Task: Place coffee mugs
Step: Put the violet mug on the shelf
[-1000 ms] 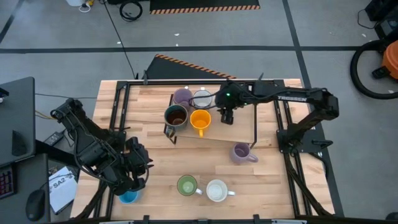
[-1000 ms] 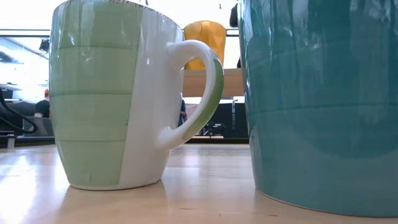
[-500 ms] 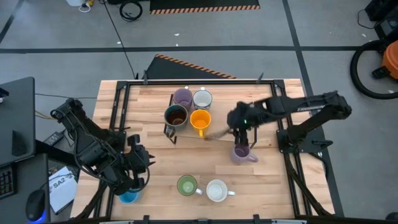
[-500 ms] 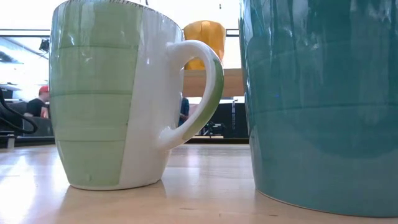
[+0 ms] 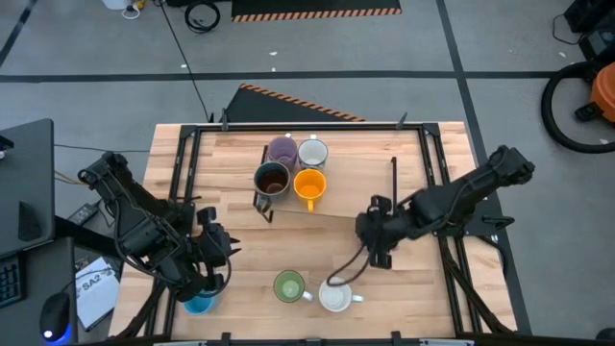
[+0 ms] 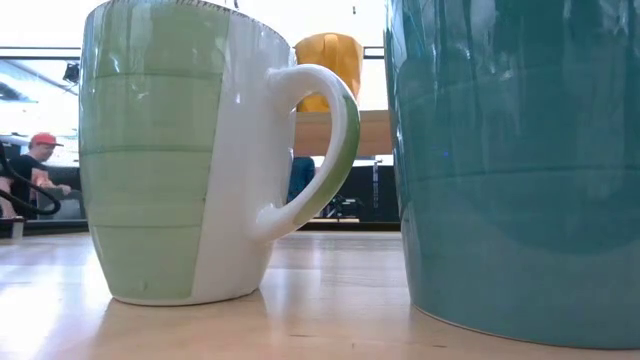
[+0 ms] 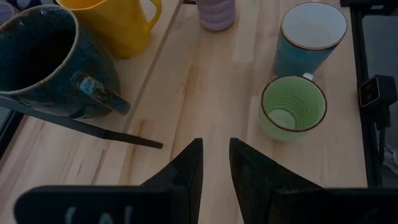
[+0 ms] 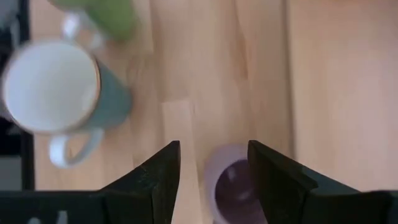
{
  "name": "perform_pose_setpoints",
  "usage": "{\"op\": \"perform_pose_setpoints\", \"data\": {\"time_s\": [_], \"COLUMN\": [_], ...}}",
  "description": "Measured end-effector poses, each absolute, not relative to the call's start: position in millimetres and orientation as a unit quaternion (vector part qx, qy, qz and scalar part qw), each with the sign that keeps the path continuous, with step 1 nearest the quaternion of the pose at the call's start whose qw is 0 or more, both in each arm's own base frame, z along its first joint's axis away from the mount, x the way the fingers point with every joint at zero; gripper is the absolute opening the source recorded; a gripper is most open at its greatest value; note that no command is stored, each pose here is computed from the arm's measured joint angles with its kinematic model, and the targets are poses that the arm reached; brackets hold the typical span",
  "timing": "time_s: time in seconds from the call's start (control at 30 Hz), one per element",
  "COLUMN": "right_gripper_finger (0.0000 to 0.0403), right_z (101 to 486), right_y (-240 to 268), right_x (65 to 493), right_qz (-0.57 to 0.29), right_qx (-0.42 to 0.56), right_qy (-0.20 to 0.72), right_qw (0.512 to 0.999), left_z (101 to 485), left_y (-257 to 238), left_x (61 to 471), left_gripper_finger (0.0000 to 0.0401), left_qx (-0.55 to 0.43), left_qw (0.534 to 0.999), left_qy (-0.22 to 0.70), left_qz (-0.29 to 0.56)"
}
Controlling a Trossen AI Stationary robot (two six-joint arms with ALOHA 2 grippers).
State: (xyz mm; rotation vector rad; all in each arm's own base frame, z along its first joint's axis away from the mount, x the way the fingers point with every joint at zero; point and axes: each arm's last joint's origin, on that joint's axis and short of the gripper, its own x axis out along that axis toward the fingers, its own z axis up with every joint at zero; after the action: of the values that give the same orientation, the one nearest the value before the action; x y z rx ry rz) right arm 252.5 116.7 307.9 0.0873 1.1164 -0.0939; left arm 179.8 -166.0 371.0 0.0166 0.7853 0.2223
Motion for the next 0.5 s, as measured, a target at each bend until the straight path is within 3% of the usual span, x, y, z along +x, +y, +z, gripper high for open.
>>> {"op": "perform_pose_setpoints", "data": {"time_s": [0.3, 0.5], "right_gripper_finger": [0.0190, 0.0168], "right_z": [275.4, 265.5], "right_y": [136.7, 134.0], "right_x": [250.0, 247.9], "right_qz": [-0.087, -0.082], "right_qx": [0.002, 0.010], "right_qy": [0.613, 0.616], "right_qw": [0.785, 0.784], "left_z": [371.2, 371.2], "left_y": [-166.1, -166.0], "left_x": [179.9, 179.9], "left_gripper_finger": [0.0084, 0.0084], "left_qx": [0.008, 0.009], "left_qw": [0.918, 0.918], "left_qy": [0.381, 0.382], "left_qz": [0.107, 0.107]}}
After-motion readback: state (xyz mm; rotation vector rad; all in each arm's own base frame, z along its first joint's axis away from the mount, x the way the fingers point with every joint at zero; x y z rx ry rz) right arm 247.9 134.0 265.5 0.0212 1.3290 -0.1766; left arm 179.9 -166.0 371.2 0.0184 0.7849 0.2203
